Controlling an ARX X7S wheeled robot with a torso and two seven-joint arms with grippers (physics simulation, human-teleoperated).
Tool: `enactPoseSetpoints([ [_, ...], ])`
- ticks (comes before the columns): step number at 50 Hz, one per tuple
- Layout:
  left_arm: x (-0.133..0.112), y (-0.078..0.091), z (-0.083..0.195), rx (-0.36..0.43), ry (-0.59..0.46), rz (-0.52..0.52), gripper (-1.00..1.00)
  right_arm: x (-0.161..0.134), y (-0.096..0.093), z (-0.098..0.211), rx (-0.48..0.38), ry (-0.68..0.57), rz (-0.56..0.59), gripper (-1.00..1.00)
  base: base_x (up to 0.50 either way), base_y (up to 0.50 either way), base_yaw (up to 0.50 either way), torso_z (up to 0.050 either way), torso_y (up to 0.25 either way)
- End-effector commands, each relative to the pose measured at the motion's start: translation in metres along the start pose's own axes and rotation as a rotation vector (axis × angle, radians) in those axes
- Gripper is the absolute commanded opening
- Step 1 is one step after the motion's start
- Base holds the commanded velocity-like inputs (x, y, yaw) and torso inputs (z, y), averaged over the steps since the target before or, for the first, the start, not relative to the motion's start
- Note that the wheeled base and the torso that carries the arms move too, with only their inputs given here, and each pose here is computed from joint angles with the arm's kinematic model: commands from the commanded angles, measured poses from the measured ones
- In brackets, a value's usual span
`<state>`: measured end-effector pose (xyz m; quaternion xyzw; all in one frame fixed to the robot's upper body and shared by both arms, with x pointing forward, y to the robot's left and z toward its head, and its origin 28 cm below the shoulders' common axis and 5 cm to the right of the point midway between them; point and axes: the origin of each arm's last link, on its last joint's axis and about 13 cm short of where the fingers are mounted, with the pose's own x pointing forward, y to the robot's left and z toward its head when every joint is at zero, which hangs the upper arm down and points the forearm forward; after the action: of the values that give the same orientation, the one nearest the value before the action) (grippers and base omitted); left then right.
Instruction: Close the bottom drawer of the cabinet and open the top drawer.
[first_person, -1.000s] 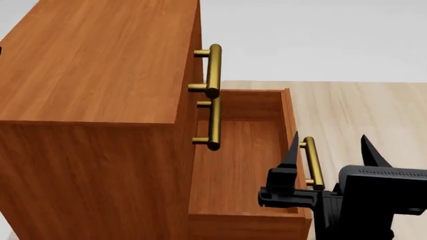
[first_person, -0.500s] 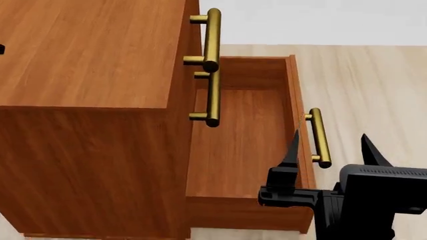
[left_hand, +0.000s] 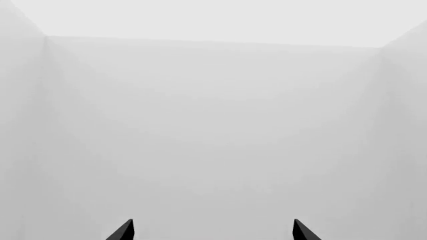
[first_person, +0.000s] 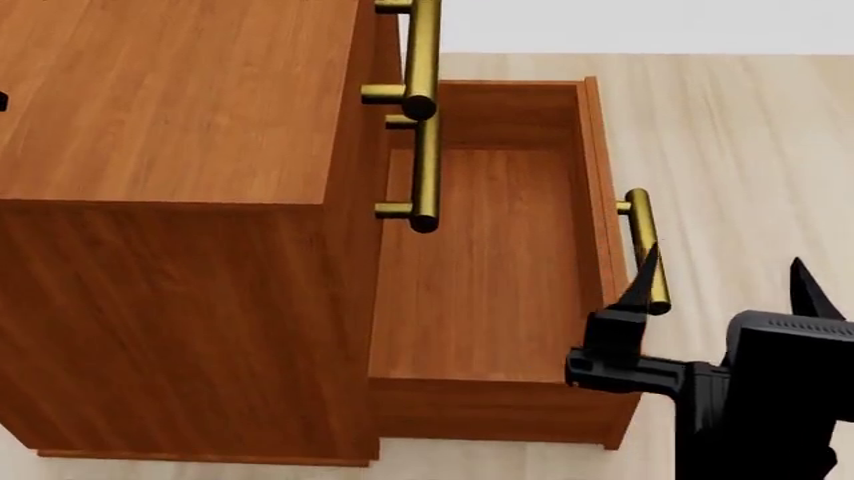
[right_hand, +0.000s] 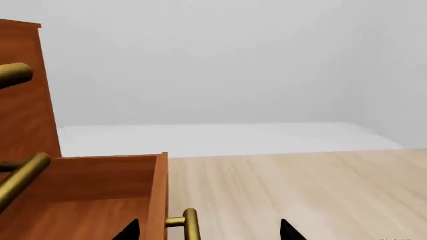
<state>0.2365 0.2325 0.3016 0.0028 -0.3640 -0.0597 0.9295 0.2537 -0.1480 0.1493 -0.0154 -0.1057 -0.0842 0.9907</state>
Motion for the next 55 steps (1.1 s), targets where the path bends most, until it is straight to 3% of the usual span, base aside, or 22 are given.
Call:
enactPoseSetpoints([
  [1,0.0,0.0,0.0,0.0,-0.001,-0.001,1.0,0.008,-0.019,0.005,-0.057,-0.007,-0.151,1.0,0.0,0.0,0.0,0.0,0.0],
  [9,0.0,-0.001,0.0,0.004,-0.002,-0.003,1.0,0.015,-0.037,-0.004,-0.094,0.063,-0.263,1.0,0.0,0.0,0.0,0.0,0.0],
  [23,0.0,-0.001,-0.001,0.003,-0.002,-0.004,1.0,0.027,-0.051,-0.024,-0.133,0.145,-0.326,1.0,0.0,0.0,0.0,0.0,0.0],
  [55,0.001,-0.001,0.004,0.015,-0.005,-0.005,1.0,0.057,-0.048,-0.091,-0.126,0.315,-0.311,1.0,0.0,0.0,0.0,0.0,0.0],
])
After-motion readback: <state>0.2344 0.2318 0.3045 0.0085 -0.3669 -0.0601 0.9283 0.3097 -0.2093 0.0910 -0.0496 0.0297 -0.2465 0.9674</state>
